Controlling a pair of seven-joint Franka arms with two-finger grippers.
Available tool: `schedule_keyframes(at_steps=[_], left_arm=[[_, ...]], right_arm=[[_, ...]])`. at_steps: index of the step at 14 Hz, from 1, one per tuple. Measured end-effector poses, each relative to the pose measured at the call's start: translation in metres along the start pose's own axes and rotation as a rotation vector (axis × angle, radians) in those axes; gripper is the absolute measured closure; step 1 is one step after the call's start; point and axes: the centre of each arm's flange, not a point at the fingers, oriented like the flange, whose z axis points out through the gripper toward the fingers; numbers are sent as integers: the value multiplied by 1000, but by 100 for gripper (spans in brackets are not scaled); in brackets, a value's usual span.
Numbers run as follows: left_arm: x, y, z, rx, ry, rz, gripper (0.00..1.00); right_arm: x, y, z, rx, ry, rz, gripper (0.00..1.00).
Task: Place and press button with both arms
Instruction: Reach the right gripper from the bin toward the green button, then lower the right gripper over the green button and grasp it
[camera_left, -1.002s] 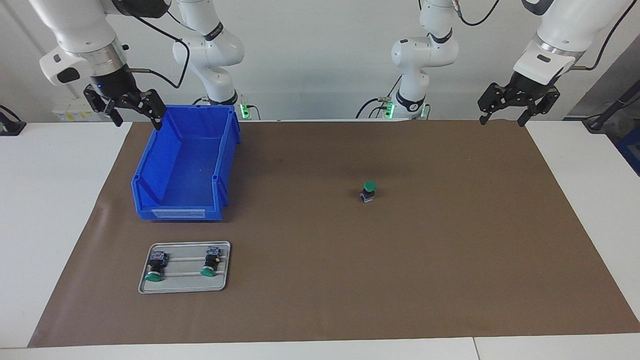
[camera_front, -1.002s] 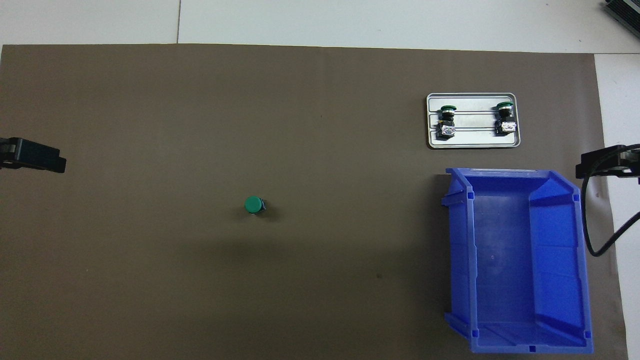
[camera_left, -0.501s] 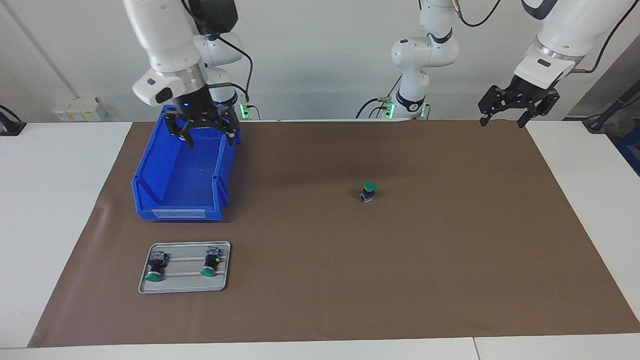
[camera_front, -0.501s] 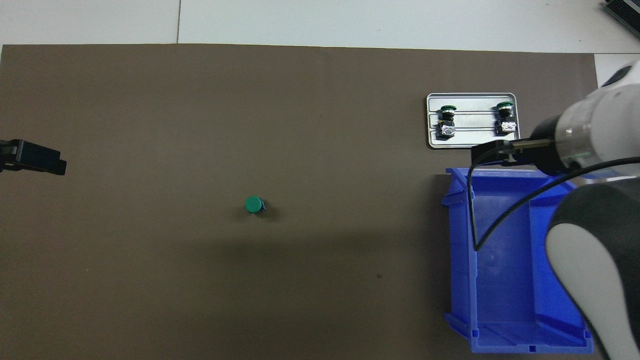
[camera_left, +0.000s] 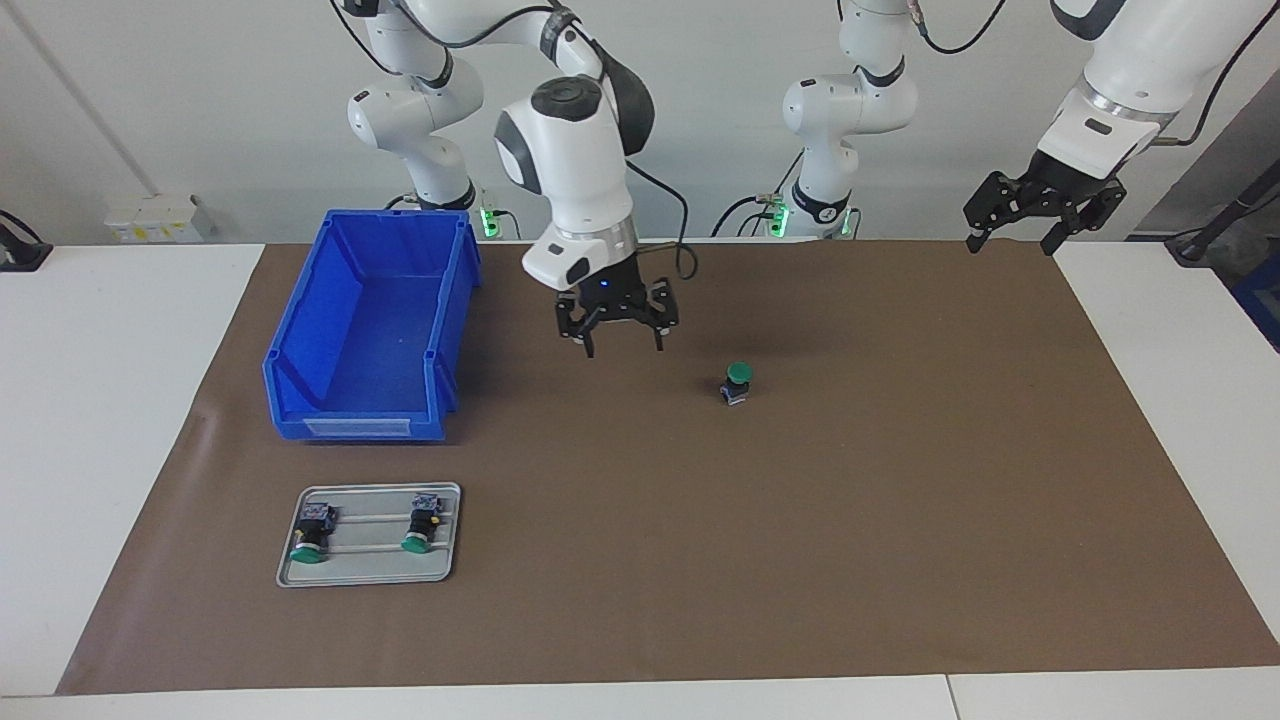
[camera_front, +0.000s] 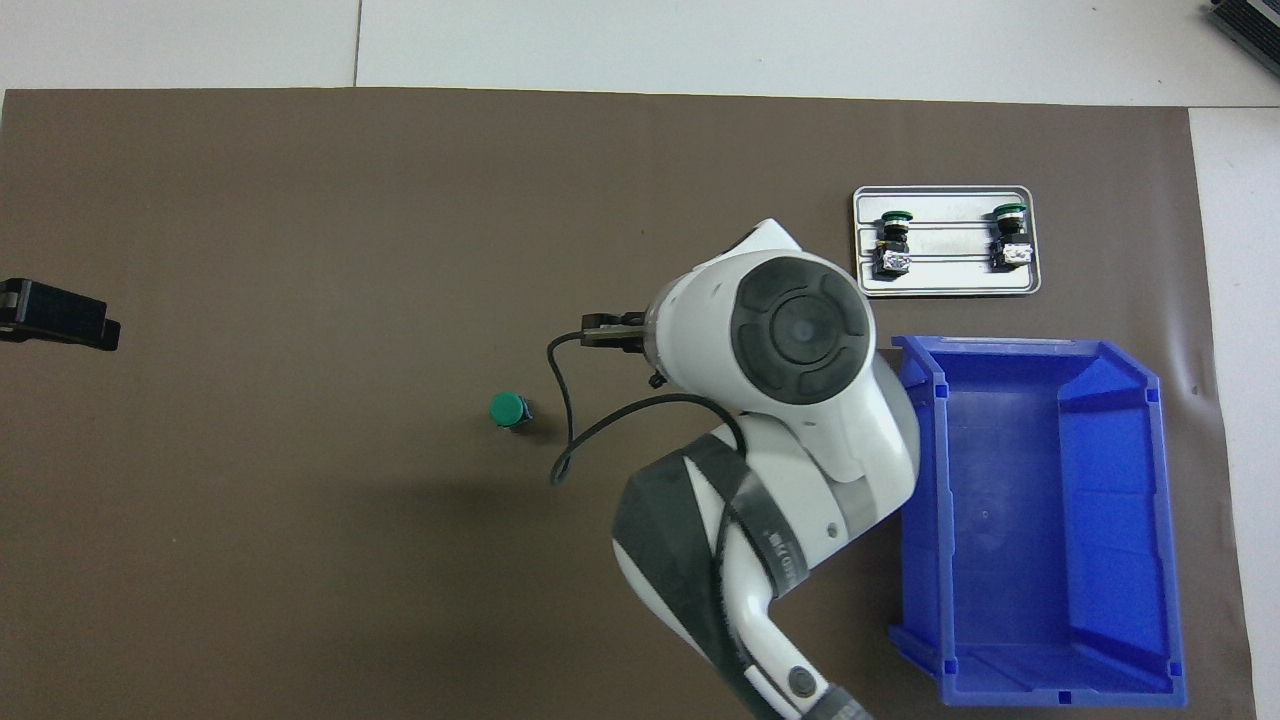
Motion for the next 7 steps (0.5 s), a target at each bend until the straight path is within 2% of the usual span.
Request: schedule_keyframes(at_steps=[5,7], left_arm=[[0,0,0,0,0,0,0],[0,0,0,0,0,0,0]], right_arm=[[-43,-78,63,57,41,-111,0],[-71,-109,92,75,47,-169,0]])
